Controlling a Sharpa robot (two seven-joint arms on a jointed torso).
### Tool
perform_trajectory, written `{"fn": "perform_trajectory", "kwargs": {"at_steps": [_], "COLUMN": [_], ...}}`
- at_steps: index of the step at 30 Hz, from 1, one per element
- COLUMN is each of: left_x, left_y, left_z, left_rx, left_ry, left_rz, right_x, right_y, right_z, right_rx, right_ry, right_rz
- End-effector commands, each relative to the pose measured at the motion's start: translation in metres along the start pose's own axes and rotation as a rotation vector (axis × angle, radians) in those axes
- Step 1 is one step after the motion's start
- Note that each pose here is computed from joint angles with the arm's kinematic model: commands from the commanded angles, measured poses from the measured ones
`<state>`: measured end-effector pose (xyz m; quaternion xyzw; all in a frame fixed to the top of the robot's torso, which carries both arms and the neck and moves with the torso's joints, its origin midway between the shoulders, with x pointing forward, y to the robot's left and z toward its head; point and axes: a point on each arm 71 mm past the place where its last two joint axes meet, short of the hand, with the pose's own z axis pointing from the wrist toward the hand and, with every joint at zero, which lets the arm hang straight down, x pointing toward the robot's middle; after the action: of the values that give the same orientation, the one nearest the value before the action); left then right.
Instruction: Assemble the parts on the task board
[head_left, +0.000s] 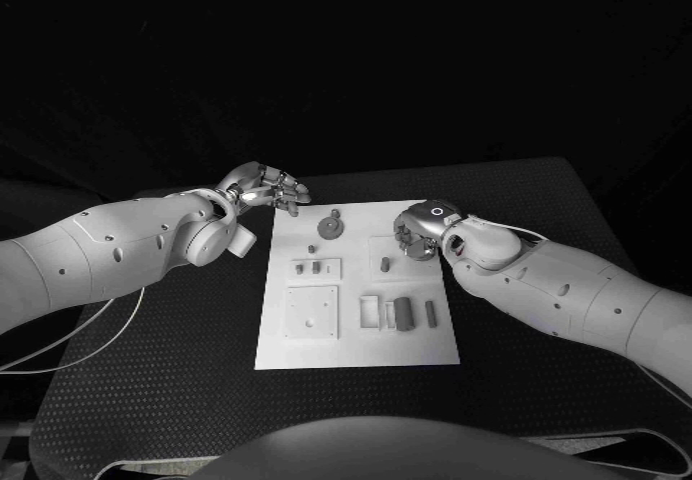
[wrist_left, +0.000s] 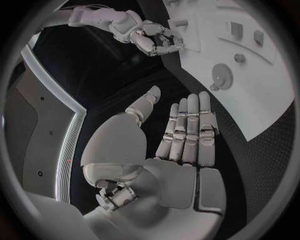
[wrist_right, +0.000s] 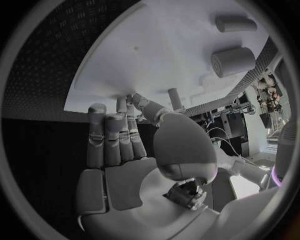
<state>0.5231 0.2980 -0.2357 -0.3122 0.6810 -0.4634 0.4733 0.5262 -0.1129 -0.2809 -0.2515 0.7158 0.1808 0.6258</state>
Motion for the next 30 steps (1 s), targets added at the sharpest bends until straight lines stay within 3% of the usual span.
{"fn": "perform_trajectory", "kwargs": {"at_steps": [1, 30], "left_x": [0.0007, -0.0056], "left_y": [-0.0020, 0.0006], "left_z": [0.0006, -0.0003], "left_rx": [0.009, 0.001], "left_ry": [0.012, 0.002], "left_rz": [-0.006, 0.000], "right_x": [0.0018, -0.0044], "right_y": [0.0020, -0.0021], "right_z": [-0.0008, -0.0076], "right_rx": [-0.012, -0.002], "right_ry": [0.005, -0.040], "right_rz": [-0.021, 0.005]}}
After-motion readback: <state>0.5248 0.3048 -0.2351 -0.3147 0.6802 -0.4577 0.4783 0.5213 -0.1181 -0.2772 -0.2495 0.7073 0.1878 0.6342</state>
